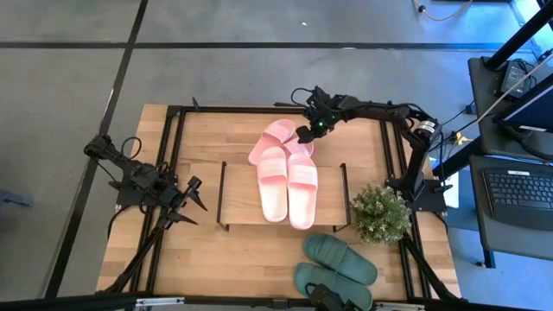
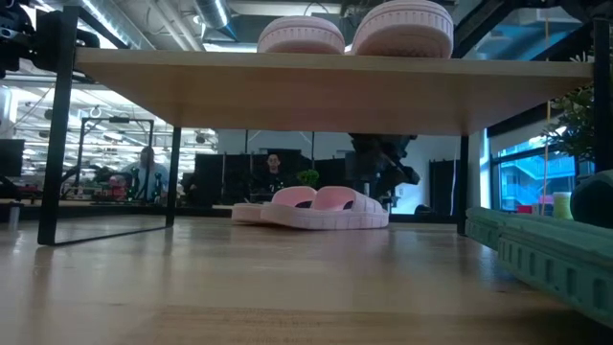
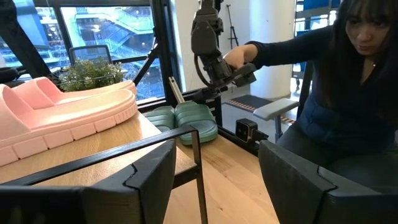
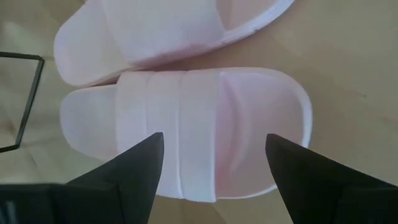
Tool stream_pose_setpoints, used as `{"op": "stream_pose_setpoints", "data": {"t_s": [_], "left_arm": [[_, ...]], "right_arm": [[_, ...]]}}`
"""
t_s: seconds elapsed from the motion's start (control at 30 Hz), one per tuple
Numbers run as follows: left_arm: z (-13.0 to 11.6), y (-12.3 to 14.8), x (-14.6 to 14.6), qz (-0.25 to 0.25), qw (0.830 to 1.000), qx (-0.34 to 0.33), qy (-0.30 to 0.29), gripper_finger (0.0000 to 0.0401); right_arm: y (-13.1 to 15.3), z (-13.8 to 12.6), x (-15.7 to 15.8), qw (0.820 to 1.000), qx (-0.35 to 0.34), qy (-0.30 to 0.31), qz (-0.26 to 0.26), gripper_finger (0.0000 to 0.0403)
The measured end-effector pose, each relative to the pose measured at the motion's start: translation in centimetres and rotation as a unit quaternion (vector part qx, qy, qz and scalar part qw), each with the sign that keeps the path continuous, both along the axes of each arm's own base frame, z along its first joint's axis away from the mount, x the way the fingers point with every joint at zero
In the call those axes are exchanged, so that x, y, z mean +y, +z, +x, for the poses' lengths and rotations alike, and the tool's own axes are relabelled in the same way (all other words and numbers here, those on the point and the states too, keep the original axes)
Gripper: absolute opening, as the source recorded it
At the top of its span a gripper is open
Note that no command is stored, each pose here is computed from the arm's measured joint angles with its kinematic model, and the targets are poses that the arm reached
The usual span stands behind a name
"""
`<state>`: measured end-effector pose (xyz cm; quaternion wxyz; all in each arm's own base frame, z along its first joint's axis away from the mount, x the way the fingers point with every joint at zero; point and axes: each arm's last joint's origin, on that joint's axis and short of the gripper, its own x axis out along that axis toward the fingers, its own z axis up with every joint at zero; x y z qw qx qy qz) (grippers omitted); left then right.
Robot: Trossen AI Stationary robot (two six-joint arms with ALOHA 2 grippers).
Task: Pick and place slides into the shelf
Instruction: Put the pink slipper under the shelf
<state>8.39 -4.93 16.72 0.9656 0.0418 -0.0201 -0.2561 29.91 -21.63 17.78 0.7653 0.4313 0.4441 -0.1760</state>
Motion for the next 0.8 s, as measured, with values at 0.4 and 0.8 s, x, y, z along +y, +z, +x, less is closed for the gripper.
{"op": "stream_pose_setpoints", "data": {"t_s": [0.4,0.8], "left_arm": [[0.0,0.0,0.0,0.000,1.000,0.000,0.000,0.0221],[0.0,0.0,0.0,0.000,1.000,0.000,0.000,0.0221]], "right_arm": [[-2.1,1.0,0.7,0.999,0.022,0.005,0.023,0.0282],[-2.3,1.1,0.7,0.999,0.024,0.007,0.024,0.0282]]}}
